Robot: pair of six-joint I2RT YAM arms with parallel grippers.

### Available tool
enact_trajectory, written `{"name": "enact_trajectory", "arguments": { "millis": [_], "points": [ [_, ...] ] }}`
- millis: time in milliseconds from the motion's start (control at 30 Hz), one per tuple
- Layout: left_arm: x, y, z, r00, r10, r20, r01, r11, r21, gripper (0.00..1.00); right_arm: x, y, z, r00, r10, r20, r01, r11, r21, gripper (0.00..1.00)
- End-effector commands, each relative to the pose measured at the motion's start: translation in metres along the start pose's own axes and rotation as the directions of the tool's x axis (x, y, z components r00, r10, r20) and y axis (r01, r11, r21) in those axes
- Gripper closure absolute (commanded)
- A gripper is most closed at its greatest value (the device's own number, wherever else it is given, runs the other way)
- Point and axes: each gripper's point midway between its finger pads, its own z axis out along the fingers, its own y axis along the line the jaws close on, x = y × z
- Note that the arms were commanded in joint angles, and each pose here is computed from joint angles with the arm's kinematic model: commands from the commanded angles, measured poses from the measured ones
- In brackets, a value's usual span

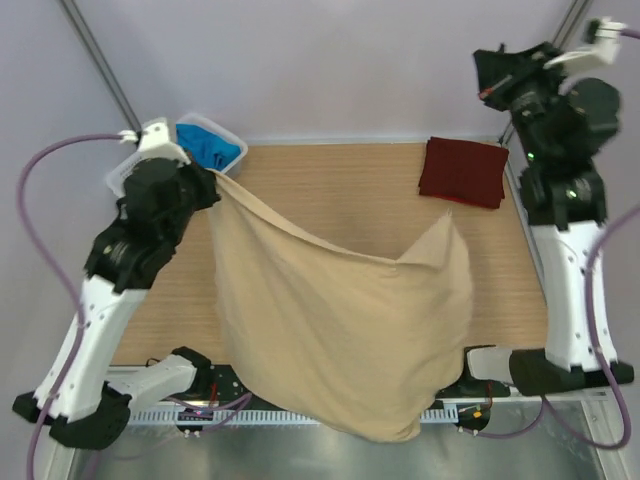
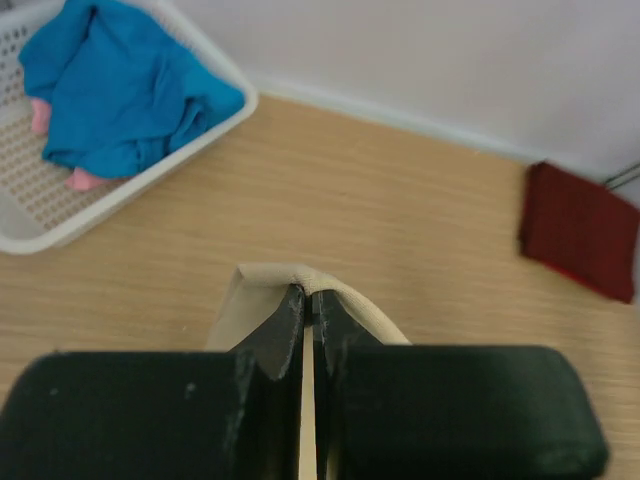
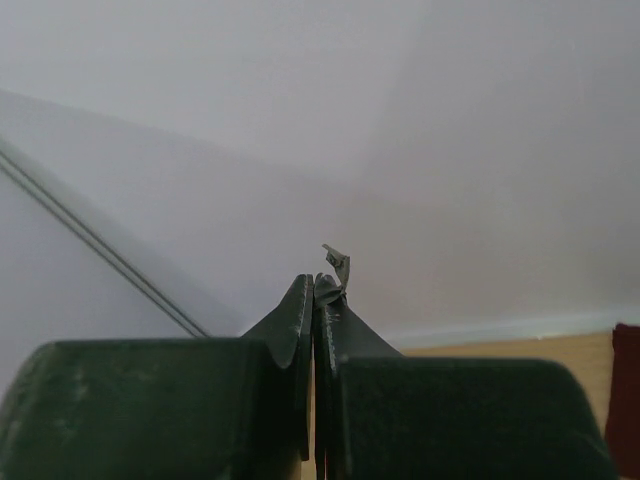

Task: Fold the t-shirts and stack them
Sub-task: Flatten the tshirt out

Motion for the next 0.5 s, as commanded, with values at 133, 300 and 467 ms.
{"name": "enact_trajectory", "arguments": {
  "millis": [133,300,467],
  "points": [
    [0.038,0.042,0.099,0.997,-0.002,-0.081,-0.015,0.980,-0.198,1.00,0.120,-0.079,0.083,0.980,-0.017,-0.197,0.035,0.995,0.088,0.99],
    [0.087,0.064,0.139,0.974,0.016,-0.226,-0.079,0.959,-0.273,1.00,0.219,-0.145,0.058,0.851,0.140,-0.507,0.059,0.932,0.357,0.97],
    [0.124,0.071,0.150,0.947,-0.007,-0.320,-0.090,0.954,-0.286,1.00,0.349,-0.155,-0.040,0.520,0.239,-0.820,0.175,0.910,0.376,0.64]
  ]
}}
